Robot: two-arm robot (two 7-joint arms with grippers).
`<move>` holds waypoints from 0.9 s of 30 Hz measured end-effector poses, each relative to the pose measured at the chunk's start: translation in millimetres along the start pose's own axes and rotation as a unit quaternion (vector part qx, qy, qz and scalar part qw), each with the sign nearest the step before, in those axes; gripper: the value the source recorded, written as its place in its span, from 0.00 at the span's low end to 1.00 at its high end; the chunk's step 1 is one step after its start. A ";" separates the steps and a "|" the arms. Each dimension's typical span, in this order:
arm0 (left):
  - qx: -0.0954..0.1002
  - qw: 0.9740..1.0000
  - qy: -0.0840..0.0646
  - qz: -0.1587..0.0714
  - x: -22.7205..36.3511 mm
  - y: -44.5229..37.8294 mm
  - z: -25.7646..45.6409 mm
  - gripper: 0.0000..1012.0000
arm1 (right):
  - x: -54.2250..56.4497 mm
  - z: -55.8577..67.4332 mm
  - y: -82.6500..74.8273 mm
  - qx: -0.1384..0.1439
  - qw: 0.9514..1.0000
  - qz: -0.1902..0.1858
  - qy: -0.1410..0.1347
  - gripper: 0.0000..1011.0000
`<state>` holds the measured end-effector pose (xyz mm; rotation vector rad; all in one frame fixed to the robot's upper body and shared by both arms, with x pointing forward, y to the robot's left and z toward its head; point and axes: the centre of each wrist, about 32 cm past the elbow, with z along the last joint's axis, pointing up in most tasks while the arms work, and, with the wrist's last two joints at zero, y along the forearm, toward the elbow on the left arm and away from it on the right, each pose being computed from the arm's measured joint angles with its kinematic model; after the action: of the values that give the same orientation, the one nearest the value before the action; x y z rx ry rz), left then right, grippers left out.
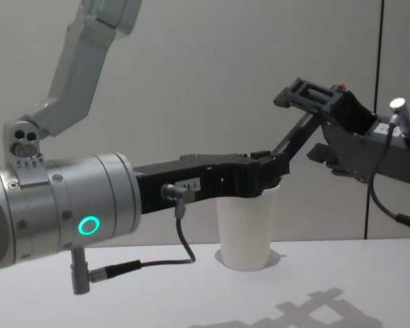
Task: Place the pen into the pen holder.
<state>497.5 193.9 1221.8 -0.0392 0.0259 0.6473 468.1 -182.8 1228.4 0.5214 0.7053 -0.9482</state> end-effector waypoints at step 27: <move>0.000 1.000 0.000 0.000 0.0 0.0 -0.1 0.19 | -1.6 -1.4 -2.0 0.006 1.000 -0.003 0.002 0.22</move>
<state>497.5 193.8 1221.7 -0.0388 0.0264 0.6468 465.3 -182.0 1228.4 0.5309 0.7052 -0.9581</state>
